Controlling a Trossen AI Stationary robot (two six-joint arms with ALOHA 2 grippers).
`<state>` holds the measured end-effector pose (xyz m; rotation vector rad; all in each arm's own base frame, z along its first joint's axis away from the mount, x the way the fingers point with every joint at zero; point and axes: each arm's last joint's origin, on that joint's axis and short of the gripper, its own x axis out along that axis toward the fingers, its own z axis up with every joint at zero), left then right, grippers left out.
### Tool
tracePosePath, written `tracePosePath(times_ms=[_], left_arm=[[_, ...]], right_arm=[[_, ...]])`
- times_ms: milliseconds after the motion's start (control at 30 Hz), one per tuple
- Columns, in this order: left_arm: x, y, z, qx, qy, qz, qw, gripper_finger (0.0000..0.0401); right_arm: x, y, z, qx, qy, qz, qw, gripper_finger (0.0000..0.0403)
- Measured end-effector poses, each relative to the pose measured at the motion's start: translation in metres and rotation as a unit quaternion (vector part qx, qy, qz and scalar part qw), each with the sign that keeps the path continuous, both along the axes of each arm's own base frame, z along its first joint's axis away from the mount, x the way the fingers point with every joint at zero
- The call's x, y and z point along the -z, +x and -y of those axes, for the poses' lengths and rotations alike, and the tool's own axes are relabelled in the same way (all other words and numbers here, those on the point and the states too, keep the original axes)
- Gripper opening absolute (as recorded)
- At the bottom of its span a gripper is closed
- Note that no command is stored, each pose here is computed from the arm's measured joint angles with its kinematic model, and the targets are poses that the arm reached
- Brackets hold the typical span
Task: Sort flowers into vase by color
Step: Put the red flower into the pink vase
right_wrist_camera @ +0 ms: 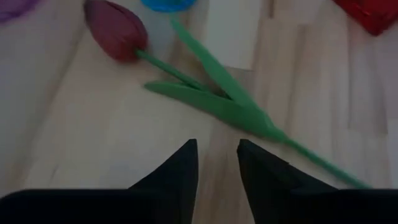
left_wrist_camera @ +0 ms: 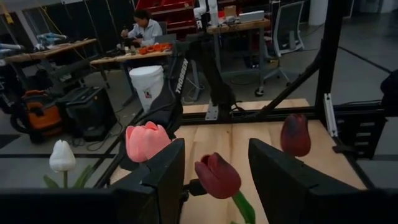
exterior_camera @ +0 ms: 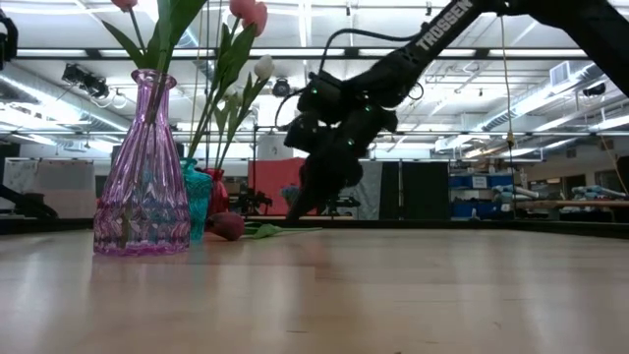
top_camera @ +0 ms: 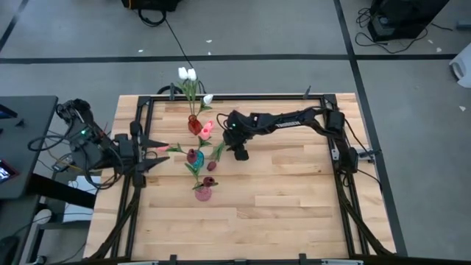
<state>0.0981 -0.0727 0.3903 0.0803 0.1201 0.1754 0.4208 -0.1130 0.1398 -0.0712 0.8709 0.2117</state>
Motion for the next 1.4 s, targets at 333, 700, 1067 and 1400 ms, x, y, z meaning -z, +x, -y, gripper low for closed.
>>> tracePosePath(times_ms=[333, 700, 1067, 1400], left_arm=[[-0.002, -0.003, -0.004, 0.0, -0.016, 0.007, 1.0, 0.0183], [-0.002, -0.003, -0.004, -0.005, -0.017, 0.008, 1.0, 0.0183], [-0.002, -0.007, -0.008, 0.008, -0.019, 0.007, 1.0, 0.0183], [0.003, -0.008, -0.007, 0.034, -0.027, -0.014, 0.999, 0.0183]], right_arm=[[0.003, -0.043, -0.033, 0.058, -0.042, 0.125, 0.99, 0.0112], [-0.006, -0.016, -0.019, 0.057, -0.088, 0.128, 0.986, 0.0118], [-0.002, 0.019, 0.01, -0.002, -0.097, 0.039, 0.995, 0.0212], [0.006, 0.024, 0.018, -0.022, -0.11, -0.046, 0.993, 0.021]])
